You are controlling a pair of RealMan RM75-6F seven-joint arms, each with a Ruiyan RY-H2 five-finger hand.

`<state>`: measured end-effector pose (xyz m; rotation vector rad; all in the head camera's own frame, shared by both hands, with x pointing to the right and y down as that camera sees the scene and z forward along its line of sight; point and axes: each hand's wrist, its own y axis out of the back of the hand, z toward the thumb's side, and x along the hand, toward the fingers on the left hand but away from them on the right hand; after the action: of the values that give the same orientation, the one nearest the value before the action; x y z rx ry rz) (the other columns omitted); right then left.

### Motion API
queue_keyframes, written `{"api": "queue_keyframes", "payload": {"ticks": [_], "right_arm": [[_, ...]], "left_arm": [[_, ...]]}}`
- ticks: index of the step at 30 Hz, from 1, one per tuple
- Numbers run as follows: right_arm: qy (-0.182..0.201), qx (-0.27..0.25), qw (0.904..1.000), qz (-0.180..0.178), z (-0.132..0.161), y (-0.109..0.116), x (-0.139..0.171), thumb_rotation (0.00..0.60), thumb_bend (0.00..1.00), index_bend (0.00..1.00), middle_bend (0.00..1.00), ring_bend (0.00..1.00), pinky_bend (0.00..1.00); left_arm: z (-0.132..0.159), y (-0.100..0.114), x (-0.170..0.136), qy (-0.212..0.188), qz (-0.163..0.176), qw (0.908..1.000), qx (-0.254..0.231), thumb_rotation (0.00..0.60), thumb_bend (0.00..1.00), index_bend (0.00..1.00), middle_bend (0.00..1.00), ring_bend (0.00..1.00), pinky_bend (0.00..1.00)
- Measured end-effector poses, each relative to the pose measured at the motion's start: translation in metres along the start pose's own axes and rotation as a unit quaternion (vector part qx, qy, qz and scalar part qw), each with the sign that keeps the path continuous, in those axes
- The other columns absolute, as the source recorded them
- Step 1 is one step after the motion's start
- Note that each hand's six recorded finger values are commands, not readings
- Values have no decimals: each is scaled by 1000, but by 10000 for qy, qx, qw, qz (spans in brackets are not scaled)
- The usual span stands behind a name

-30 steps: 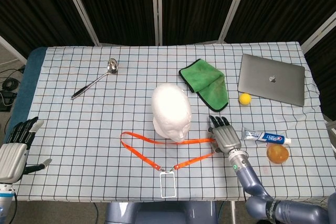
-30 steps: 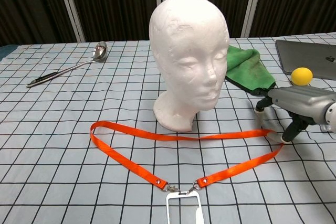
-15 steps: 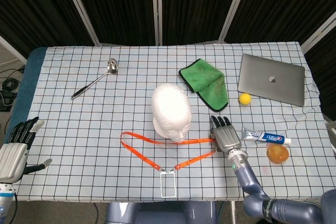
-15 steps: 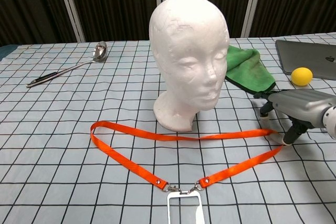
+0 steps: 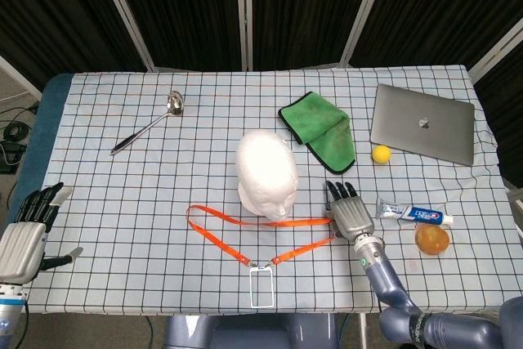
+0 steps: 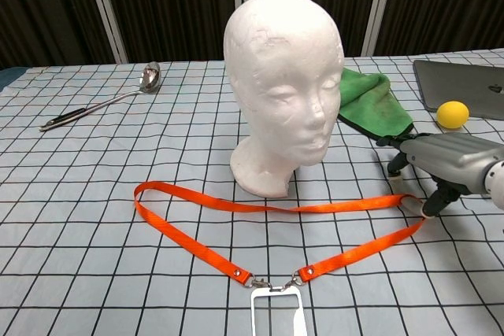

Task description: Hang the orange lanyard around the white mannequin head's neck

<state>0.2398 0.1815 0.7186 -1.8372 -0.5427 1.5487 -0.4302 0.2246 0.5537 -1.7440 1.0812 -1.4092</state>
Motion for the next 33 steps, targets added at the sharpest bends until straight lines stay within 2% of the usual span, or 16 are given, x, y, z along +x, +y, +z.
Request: {"api": "queue_keyframes", "payload": {"ticks": [2,3,7,8,12,20,28,33], "right_arm": [[40,-13,10000,-56,-1,2,3,600,417,692,12,0,0],[53,-17,10000,-81,-2,3,5,600,417,693,12,0,0],[125,-44,9998,-155,-8,9,16,600,417,694,14,0,0],[155,-51,9997,-169,-9,10,19,600,417,695,15,0,0],[266,-112,9994,-192,-9,14,28,600,417,695,15,0,0],[400,-238,9988,-121,-4,16,36,600,417,696,15,0,0],[443,-259,9987,-29,-3,14,34,600,418,698,16,0,0],[451,-324,9985,7,-2,13,31,600,417,699,17,0,0]], "left_arm": [[2,-2,3,-42,-43,10000,10,600,0,33,0,0,0],[3,-3,6,-76,-60,10000,9,600,19,82,0,0,0],[15,-9,25,-273,-190,9994,-19,600,232,236,0,0,0],[19,-10,30,-340,-234,9991,-25,600,247,251,0,0,0],[43,-21,55,-717,-445,9964,-44,600,261,306,0,0,0],[113,-63,109,-1317,-977,9864,-90,600,338,354,0,0,0],[166,-107,145,-1444,-1261,9814,119,600,370,401,0,0,0],[179,-132,156,-1333,-1461,9801,171,600,370,436,0,0,0]]}}
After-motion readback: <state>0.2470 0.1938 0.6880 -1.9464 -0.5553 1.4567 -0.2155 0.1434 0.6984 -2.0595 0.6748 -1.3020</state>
